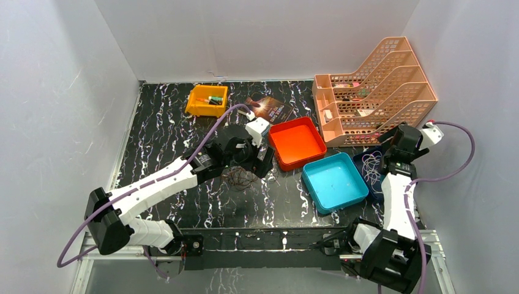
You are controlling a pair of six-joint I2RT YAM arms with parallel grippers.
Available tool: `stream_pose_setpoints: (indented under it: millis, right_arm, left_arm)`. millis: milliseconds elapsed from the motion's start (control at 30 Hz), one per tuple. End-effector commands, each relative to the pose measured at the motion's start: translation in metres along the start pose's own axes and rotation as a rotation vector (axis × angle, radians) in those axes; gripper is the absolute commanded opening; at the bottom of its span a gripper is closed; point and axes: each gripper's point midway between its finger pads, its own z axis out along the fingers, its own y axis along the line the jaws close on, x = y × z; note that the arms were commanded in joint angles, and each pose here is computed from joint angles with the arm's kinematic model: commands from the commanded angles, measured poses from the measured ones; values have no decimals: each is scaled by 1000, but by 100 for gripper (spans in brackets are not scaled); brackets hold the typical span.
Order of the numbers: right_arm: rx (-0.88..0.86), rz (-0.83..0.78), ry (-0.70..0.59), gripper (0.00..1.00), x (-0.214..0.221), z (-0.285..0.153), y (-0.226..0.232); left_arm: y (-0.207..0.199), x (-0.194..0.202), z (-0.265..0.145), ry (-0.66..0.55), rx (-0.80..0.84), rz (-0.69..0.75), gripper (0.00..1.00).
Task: Untangle the cables
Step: Place the cable in the bin.
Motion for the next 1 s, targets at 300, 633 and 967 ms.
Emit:
stream_pose_setpoints:
  millis: [300,633,967]
  right_arm:
    - [-155,-27,241,76,63,16,22]
    - [19,-26,245,65,94,42,-17]
    - [131,-29,248,57,108,51,-41]
  left_arm:
    - [-1,-16,-5,-51,-15,-38,98]
    - [4,-9,-8,-40,-37,-30,98]
    - [4,-7,-9,-31,-38,-32,98]
